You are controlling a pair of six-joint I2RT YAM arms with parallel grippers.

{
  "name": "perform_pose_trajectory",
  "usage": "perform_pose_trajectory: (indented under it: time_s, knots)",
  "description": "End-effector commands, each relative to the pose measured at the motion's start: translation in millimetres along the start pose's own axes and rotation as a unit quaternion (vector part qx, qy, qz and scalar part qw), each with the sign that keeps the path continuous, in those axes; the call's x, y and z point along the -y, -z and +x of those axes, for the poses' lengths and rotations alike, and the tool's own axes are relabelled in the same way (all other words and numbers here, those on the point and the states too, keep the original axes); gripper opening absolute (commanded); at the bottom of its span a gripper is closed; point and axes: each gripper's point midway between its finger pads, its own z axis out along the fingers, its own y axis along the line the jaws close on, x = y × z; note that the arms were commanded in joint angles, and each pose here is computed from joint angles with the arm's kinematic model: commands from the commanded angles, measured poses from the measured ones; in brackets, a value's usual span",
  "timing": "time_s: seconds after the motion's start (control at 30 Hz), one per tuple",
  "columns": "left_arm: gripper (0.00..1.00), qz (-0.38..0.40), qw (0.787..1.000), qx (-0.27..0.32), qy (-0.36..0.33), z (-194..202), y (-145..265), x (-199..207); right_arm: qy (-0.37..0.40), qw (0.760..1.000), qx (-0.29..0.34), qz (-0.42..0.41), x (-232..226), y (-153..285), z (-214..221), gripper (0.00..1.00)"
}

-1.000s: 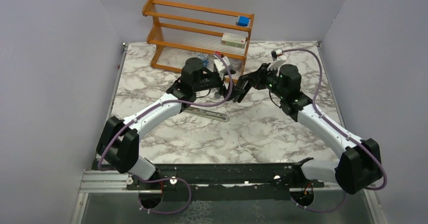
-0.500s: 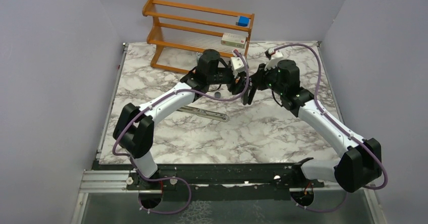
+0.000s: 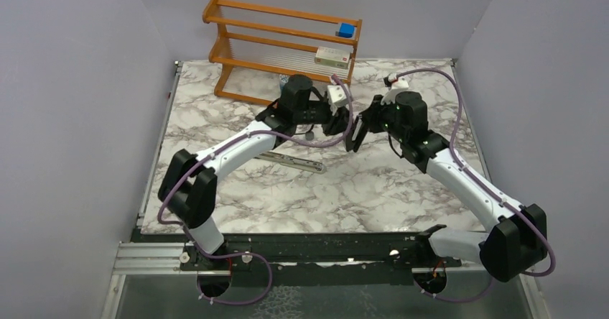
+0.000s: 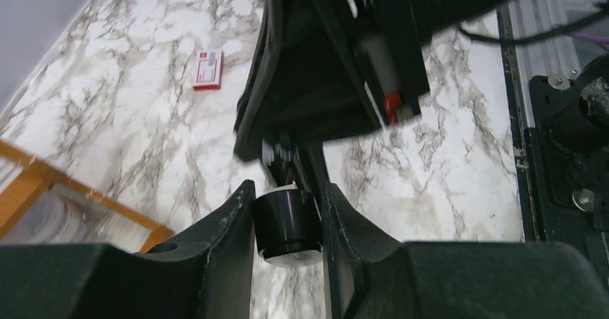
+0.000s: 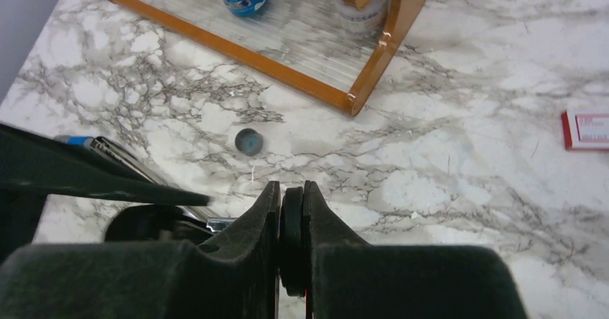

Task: Load the staples into the stapler
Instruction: Open the stapler.

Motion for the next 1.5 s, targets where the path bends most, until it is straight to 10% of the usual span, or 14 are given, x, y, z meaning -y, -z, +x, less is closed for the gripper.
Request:
perform_pose_trajectory:
  time_s: [0.0, 0.3, 0.57, 1.0, 1.47]
  knots:
    - [0.0, -0.062, 0.998, 0.029, 0.011, 0.3, 59.3, -14.3, -0.058, 0.993, 0.073, 0.071, 32.6, 20.2, -34.6, 0.01]
    - [0.0, -0.118, 0.988, 0.077, 0.058, 11.2, 112.9, -15.6, -0.113, 0.986, 0.12, 0.021, 27.6, 37.8, -61.3, 0.01]
    - [0.42, -0.145, 0.976, 0.069, 0.146, 45.4, 108.5, -18.8, -0.102, 0.979, 0.174, -0.008, 10.7, 64.1, -108.3, 0.01]
    - [0.68, -0.16, 0.972, 0.041, 0.165, 82.3, 108.3, -18.0, -0.091, 0.974, 0.208, -0.021, 1.1, 90.0, -135.7, 0.01]
    - [0.69, -0.047, 0.988, 0.145, -0.032, -28.6, 86.7, 4.9, -0.173, 0.963, 0.184, -0.092, -22.7, 84.9, -122.5, 0.01]
